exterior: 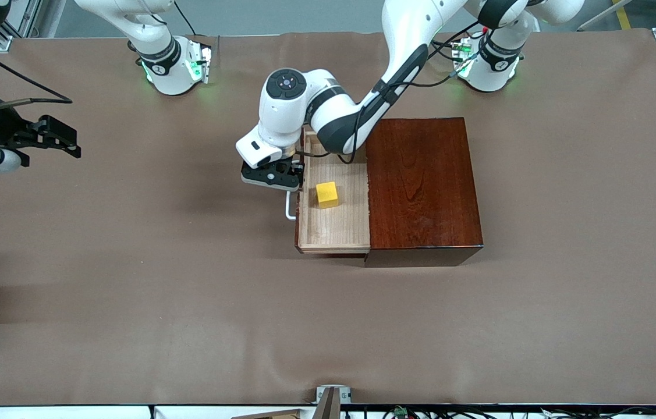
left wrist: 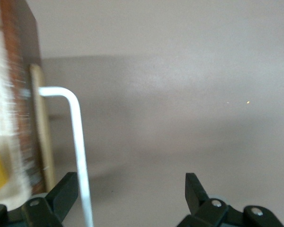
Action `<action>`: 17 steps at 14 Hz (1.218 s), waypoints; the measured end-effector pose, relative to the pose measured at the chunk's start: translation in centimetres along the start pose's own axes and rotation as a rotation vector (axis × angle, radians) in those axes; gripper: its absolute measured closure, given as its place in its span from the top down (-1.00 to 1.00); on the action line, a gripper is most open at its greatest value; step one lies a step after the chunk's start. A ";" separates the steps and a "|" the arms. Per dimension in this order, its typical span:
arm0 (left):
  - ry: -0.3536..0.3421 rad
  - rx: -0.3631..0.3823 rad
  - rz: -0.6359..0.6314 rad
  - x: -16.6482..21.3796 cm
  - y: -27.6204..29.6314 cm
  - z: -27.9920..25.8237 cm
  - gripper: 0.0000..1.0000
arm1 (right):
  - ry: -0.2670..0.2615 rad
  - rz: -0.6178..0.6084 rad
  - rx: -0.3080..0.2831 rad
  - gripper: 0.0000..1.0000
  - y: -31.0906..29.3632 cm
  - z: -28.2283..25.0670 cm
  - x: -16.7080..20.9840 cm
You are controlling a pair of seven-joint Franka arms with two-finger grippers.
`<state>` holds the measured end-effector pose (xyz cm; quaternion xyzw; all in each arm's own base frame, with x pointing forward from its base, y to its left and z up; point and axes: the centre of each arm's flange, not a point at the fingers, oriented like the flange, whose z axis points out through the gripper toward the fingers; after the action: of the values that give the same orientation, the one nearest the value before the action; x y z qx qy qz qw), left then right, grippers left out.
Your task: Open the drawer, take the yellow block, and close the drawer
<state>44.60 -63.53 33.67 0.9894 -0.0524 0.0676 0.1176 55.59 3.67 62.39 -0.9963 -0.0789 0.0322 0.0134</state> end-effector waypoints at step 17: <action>-0.114 0.256 -0.280 12.8 -33.4 -34.3 1.00 | -0.011 -0.007 0.007 1.00 0.0 2.8 2.3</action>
<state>57.08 -24.13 61.05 0.9961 0.0883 0.0006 -0.0041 57.69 4.13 59.46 -0.9957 -0.0825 0.0378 0.0167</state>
